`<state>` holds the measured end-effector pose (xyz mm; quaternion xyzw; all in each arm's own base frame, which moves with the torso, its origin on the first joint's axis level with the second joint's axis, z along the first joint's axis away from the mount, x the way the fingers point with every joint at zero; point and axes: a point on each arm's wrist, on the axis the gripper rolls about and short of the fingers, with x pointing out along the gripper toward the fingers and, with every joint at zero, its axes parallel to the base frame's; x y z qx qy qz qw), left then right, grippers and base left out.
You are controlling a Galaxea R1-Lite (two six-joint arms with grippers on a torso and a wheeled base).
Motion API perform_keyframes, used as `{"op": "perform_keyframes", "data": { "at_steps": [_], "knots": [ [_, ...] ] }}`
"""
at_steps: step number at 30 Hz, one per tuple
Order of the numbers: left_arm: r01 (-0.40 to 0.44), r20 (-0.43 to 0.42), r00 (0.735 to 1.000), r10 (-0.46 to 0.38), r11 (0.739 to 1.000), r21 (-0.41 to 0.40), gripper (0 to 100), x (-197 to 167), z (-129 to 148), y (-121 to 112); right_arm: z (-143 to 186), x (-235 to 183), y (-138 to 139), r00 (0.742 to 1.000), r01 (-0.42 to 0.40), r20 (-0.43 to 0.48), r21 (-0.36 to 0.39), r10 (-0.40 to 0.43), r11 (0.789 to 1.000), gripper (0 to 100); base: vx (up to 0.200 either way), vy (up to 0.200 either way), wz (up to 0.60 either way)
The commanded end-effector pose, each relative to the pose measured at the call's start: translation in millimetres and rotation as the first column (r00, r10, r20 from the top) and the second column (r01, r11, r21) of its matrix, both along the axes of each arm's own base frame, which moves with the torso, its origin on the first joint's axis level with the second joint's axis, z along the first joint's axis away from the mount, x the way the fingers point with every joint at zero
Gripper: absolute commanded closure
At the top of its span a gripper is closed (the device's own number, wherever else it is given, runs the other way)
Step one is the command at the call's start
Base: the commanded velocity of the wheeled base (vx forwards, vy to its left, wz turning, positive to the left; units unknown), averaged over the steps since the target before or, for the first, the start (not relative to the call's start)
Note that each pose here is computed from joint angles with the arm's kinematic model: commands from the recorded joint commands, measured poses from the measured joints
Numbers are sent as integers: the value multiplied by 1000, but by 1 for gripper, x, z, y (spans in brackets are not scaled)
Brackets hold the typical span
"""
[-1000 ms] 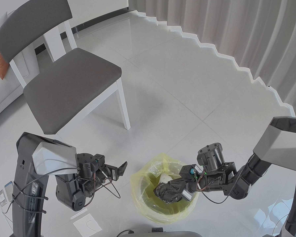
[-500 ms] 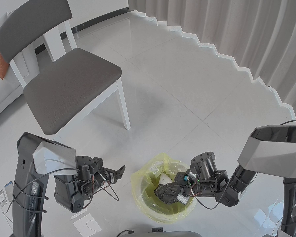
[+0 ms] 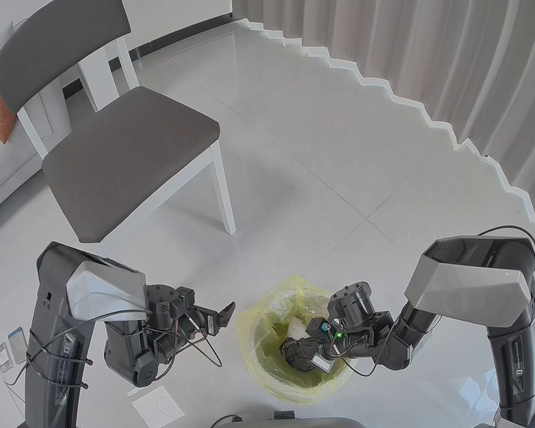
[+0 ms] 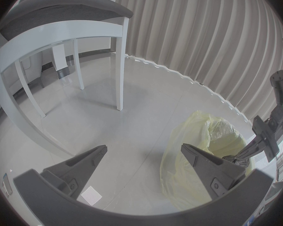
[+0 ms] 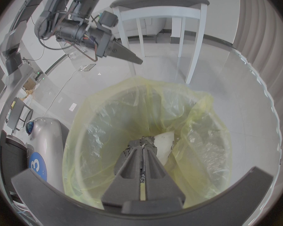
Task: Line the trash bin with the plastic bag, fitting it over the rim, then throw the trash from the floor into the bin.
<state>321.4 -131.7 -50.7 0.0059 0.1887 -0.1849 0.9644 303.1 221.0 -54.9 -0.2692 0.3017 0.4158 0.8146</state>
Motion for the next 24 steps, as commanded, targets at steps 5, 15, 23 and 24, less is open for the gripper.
{"op": "perform_keyframes", "data": {
  "at_steps": [5, 15, 23, 24],
  "knots": [
    [19, -4, 1000, -19, 1000, 10, 0, -5, -3, -4, -9, 3, 2, 1000, 5, -10, -9, -5, 1000, 0, 0, 0, 0],
    [47, -20, 999, -47, 999, 23, 0, -8, -13, -14, -7, 2, 1, 1000, 7, -4, -8, -7, 1000, 0, 0, 0, 0],
    [39, -16, 999, -38, 998, 57, 0, -1, -26, -15, 7, -8, -6, 1000, 2, 7, -6, -2, 1000, 0, 0, 0, 0],
    [32, -14, 999, -32, 998, 61, 0, 1, -28, -14, 10, -10, -8, 1000, 1, 13, -3, -1, 1000, 0, 0, 0, 0]
  ]
}}
